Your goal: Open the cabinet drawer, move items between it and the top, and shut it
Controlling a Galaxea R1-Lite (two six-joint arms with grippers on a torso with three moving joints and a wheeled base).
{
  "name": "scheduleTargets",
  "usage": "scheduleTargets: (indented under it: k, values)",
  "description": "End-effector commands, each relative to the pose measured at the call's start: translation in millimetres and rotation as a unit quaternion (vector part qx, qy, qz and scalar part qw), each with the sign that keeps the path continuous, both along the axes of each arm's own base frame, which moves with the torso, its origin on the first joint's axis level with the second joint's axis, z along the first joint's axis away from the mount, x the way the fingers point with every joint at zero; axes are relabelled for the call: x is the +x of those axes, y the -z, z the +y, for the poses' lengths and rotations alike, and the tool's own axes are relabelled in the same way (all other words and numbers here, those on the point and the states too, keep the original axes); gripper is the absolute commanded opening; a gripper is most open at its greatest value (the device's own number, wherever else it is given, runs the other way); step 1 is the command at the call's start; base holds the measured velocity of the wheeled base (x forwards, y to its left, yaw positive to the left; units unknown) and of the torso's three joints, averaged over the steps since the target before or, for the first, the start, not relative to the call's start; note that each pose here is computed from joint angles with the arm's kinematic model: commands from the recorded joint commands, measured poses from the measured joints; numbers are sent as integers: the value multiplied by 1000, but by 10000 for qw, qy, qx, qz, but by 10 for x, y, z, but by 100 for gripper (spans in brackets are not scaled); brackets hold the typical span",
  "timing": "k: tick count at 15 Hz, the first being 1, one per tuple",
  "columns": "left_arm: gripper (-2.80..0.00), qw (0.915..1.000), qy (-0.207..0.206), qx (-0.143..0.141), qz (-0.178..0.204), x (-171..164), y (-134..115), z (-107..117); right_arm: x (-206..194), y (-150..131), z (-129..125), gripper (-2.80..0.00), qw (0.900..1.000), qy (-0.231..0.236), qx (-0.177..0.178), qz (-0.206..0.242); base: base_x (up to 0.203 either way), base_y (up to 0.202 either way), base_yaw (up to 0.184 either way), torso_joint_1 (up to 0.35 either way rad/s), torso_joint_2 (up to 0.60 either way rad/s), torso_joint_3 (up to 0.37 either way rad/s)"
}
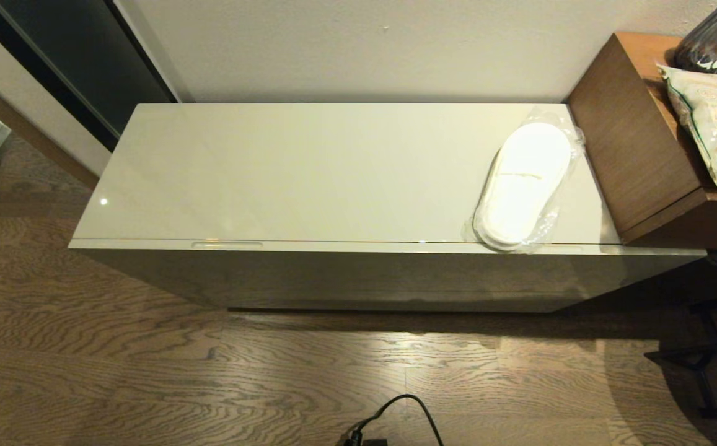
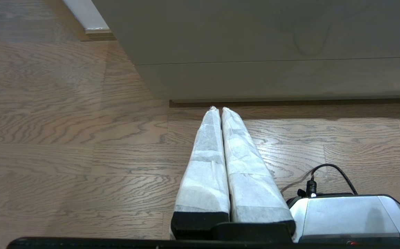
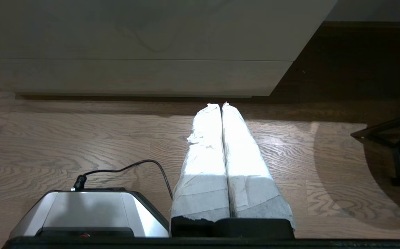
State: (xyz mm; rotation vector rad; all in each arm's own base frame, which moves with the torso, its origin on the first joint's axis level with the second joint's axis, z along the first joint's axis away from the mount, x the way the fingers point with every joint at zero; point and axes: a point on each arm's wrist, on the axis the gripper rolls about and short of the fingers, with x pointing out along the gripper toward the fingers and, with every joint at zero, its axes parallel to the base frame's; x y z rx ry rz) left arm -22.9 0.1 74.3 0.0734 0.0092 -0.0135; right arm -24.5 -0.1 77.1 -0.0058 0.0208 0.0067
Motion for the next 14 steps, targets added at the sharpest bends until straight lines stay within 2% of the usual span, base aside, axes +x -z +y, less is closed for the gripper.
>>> scheduleTargets:
  k: [1, 14]
  values:
    - [-280, 10000, 3, 1, 5, 1, 0, 0, 1, 0, 0, -280, 10000, -5, -2, 11, 0, 0, 0, 0, 0, 0]
    - [-280, 10000, 3, 1, 9, 2, 2, 0, 1, -1, 0, -280, 10000, -5, -2, 3, 0, 0, 0, 0, 0, 0]
